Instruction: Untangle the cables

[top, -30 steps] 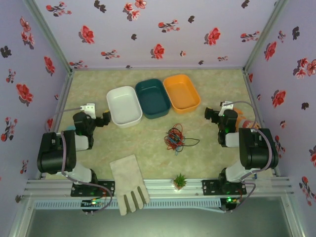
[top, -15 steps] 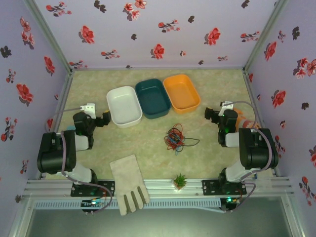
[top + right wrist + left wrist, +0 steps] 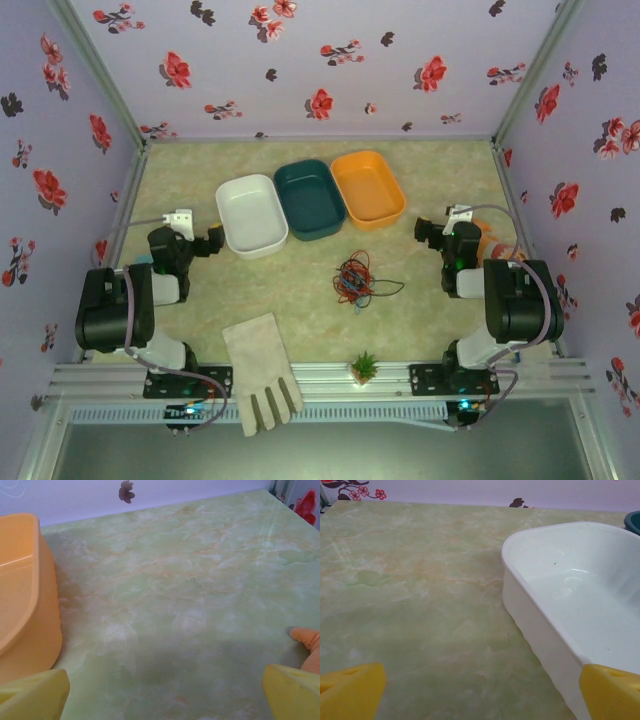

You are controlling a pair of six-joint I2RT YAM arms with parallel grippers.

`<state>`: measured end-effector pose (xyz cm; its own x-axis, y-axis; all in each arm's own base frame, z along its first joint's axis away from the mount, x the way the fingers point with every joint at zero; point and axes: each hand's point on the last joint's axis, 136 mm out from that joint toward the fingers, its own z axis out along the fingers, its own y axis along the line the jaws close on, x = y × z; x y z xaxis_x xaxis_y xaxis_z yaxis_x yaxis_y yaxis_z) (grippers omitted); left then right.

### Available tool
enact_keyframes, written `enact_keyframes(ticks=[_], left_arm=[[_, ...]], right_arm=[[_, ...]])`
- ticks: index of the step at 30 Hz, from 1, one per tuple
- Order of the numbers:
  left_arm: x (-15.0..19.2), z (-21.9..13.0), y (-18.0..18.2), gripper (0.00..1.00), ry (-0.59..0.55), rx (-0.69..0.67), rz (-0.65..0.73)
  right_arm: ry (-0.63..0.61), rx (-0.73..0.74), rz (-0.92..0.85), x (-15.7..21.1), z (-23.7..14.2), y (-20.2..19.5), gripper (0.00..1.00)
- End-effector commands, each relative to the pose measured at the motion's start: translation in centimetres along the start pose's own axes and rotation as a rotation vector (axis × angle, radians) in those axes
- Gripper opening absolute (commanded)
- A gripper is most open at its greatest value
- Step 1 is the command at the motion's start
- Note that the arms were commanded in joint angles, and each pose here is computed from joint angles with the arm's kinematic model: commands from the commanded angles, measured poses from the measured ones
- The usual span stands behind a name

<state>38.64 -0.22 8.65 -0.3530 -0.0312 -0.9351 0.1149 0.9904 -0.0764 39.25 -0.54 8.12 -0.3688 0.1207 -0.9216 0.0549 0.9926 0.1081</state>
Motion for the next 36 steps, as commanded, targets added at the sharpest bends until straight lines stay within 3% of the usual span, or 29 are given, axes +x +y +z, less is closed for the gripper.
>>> enact_keyframes(ticks=[1, 11, 21, 27, 36], left_arm=[[-1.7, -0.1, 0.3, 1.0, -0.056, -0.017, 0.018], [-5.2, -3.5, 1.3, 1.0, -0.123, -0.112, -0.025], [-10.7, -7.6, 0.1, 1.0, -0.227, -0.098, -0.194], [-11.3, -8.0, -4.2, 1.0, -0.168, 0.017, -0.261], [-10.0, -7.4, -15.0, 1.0, -0.063, 0.242, -0.252]], right_arm=[[-0.023, 0.034, 0.0, -0.9, 0.1, -0.7, 0.99], [-0.04, 0.086, 0.009, -2.7, -1.2, -1.3, 0.99], [0.004, 0.242, 0.039, -5.9, -5.1, -1.9, 0.99], [0.067, 0.278, 0.059, -5.8, -8.2, -0.3, 0.99], [0.224, 0.181, 0.124, -4.5, -11.9, 4.3, 0.99]])
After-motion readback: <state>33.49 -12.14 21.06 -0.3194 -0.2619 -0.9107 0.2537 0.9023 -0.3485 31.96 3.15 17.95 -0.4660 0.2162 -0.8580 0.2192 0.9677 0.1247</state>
